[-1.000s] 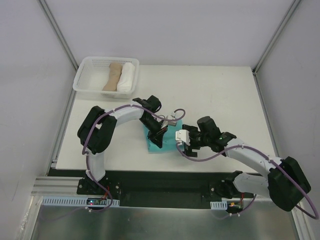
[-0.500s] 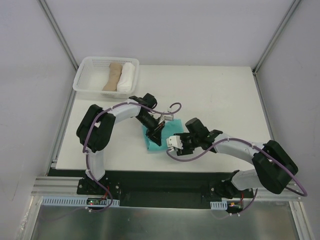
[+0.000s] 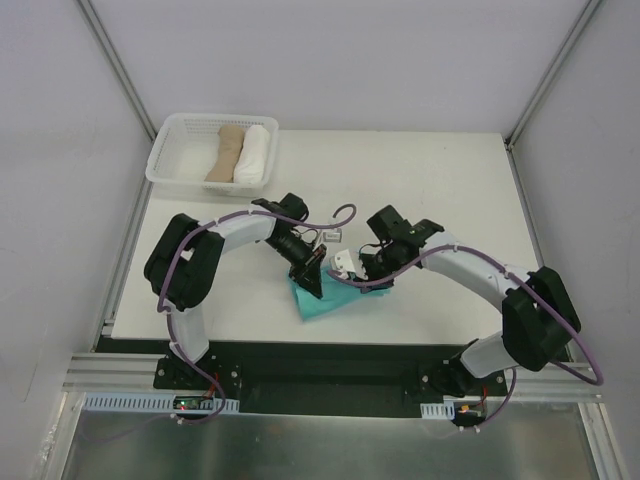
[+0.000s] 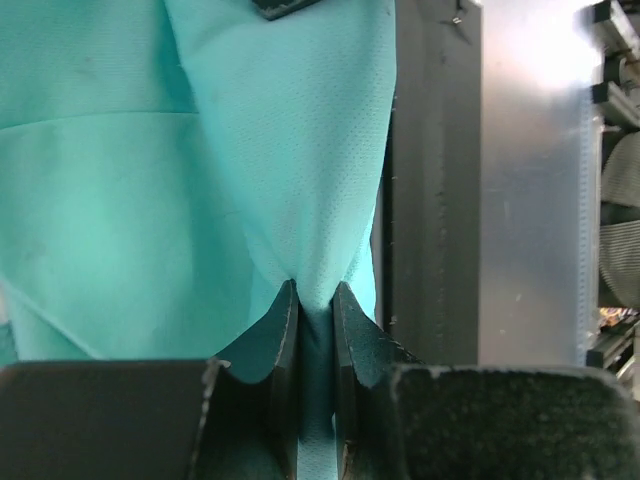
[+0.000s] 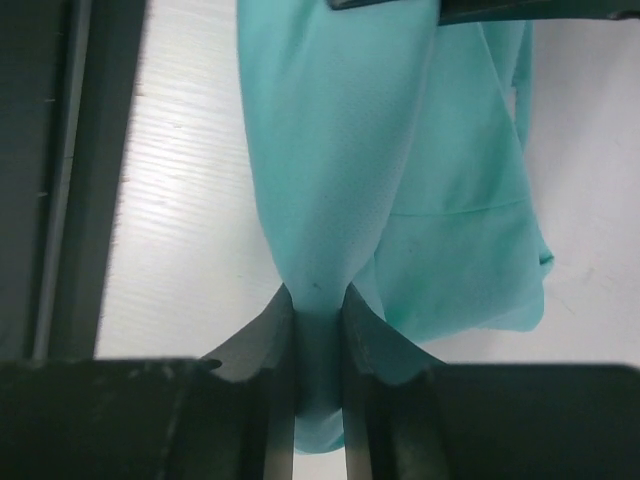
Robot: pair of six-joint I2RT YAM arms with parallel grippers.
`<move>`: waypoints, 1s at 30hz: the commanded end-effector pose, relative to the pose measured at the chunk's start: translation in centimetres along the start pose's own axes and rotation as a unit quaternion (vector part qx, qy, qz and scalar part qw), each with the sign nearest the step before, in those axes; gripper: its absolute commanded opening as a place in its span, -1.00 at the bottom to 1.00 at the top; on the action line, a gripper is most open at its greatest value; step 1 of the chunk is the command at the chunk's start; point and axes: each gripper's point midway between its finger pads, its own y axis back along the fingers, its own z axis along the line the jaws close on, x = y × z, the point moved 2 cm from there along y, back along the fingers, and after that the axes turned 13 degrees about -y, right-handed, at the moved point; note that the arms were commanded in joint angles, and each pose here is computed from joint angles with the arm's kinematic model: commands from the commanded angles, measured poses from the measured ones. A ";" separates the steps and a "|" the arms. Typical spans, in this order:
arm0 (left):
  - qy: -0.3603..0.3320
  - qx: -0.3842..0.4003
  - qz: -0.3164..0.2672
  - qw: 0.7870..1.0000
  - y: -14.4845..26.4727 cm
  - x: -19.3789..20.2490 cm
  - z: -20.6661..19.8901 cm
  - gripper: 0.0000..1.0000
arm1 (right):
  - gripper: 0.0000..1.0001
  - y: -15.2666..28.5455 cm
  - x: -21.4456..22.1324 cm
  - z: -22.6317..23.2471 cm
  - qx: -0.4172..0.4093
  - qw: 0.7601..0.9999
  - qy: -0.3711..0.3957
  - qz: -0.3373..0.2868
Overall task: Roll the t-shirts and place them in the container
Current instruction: Roll the T-shirt to the center of the board.
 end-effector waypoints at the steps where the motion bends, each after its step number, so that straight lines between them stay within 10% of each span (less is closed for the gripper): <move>1: 0.058 -0.002 0.017 0.998 0.9 1.6 -2.5 -1.00 | -0.72 2.2 2.0 5.0 -0.133 0.988 -0.048 0.058; 18: 0.250 0.035 0.074 0.965 -0.4 4.8 -2.7 -1.00 | -0.69 0.8 1.8 5.9 -0.360 0.912 -0.151 0.123; 23: 0.298 0.031 0.072 0.951 -0.4 5.5 -1.7 -0.46 | -0.69 0.2 2.6 5.9 -0.409 0.884 -0.166 0.157; 30: 0.306 -0.111 0.045 0.945 5.8 5.2 0.3 -0.29 | -0.70 -0.9 2.7 5.3 -0.432 0.859 -0.192 0.197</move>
